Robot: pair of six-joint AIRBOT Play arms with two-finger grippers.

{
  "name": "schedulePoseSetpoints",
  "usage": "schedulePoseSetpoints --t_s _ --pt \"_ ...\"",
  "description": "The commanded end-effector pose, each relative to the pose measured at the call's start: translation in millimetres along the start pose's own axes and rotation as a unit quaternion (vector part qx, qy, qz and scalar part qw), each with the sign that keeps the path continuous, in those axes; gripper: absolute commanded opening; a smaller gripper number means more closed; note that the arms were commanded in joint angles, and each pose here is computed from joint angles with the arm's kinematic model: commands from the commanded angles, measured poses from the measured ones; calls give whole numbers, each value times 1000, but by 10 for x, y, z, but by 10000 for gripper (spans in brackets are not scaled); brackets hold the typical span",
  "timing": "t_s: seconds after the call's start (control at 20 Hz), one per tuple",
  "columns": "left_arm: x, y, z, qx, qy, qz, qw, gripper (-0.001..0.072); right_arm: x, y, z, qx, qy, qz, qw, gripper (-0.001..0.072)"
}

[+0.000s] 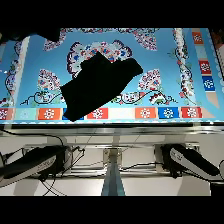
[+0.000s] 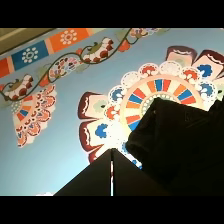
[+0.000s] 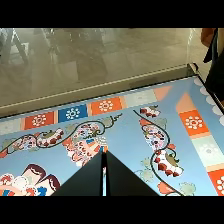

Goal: Fold the clothes and pants, and hang the long-sleeved shirts on hangers.

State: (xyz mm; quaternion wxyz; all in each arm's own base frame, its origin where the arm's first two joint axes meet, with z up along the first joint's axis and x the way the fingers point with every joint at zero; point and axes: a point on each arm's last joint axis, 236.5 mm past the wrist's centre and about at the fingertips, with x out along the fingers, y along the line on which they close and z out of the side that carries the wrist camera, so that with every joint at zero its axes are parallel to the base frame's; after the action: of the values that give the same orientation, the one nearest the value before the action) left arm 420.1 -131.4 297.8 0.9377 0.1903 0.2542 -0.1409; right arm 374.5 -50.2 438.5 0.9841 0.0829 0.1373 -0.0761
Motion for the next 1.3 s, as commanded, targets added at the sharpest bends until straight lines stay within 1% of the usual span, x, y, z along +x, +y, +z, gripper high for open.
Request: schedulePoseSetpoints --t_s 0.0,0.1,0.2,0.3,0.4,0.45,0.55,0.6,0.7,0.8,0.9,1.0,1.05,1.2,1.25 --pt "3 0 -2 -1 0 0 1000 25 -3 48 20 0 -4 10 1000 28" --pt "3 -17 -6 -3 1 -4 1000 25 60 273 -269 -33 48 61 996 28" --pt "8 -65 -25 -11 5 -13 1000 26 132 623 -809 -57 138 146 978 27" --pt "37 -121 -23 -13 6 -22 1000 26 113 1012 -1401 -107 221 246 938 27" --pt "53 -168 -29 -6 9 -27 1000 26 54 1344 -1924 -136 281 321 894 28" --pt "45 -153 -70 0 17 -25 1000 26 36 1464 -2147 -148 303 341 877 27" --pt "38 78 -217 20 46 14 999 26 -28 1681 -2555 -171 340 371 847 28" --pt "38 200 -317 13 64 25 998 25 -77 1772 -2717 -188 351 385 833 28" --pt "18 374 -697 -46 127 20 991 25 -165 1921 -2901 -207 360 406 814 28" --pt "-4 439 -1180 -116 188 -12 975 25 -198 1991 -2943 -224 355 413 808 28" --pt "-38 475 -1671 -190 221 -30 956 25 -147 2003 -2918 -226 345 408 815 28" --pt "-93 358 -2208 -274 241 -51 930 25 -51 1995 -2865 -228 329 396 826 28" --pt "-125 275 -2482 -308 248 -52 917 25 -1 2001 -2827 -228 318 392 833 28" --pt "-190 -47 -3272 -373 281 -36 884 26 134 2050 -2688 -220 282 383 852 28" --pt "-168 -175 -3501 -405 290 -27 867 26 171 2067 -2639 -217 270 381 857 28"
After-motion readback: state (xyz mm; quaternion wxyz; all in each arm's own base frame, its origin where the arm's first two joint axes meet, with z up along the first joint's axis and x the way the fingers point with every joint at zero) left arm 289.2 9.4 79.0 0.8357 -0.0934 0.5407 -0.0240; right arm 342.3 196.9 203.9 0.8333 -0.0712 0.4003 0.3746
